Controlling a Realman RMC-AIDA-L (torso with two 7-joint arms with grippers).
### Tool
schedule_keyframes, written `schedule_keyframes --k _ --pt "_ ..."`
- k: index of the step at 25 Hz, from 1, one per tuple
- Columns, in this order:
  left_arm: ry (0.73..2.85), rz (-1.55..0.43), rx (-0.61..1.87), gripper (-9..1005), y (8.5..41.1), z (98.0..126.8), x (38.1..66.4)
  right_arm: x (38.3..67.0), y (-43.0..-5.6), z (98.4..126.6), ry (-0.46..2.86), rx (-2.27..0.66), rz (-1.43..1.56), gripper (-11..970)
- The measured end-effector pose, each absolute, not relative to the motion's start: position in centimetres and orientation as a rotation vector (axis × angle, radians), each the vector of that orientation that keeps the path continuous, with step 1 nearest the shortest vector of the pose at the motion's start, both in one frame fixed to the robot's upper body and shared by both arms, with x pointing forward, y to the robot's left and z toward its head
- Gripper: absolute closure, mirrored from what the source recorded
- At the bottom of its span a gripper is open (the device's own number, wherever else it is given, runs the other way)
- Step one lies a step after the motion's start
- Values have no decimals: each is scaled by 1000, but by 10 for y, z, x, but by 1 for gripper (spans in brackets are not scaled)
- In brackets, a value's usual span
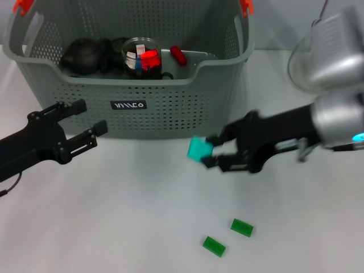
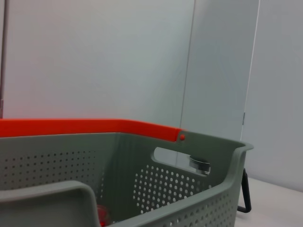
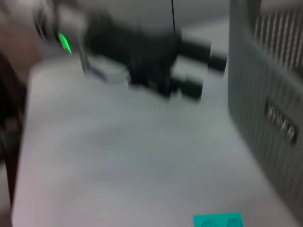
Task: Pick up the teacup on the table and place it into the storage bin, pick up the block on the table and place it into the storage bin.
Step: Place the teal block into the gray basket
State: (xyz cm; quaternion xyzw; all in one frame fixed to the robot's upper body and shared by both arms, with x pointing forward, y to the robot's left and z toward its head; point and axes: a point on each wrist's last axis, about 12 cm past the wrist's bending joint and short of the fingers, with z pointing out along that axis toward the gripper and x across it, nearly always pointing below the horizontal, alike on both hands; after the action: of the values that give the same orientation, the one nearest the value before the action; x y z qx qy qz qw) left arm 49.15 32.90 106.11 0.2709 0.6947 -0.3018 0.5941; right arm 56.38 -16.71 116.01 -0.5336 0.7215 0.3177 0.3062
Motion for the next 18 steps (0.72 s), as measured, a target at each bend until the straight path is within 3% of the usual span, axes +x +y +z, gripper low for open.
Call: schedule_keyframes --k 5,10,18 --pt "1609 -701 639 306 328 1063 494 554 -214 1178 1709 -1224 987 536" --pt "1603 -703 645 305 327 1065 498 552 -227 1200 1529 -1118 1040 536" --pt "1594 -708 651 306 325 1067 501 607 -201 1278 1509 -950 914 535"
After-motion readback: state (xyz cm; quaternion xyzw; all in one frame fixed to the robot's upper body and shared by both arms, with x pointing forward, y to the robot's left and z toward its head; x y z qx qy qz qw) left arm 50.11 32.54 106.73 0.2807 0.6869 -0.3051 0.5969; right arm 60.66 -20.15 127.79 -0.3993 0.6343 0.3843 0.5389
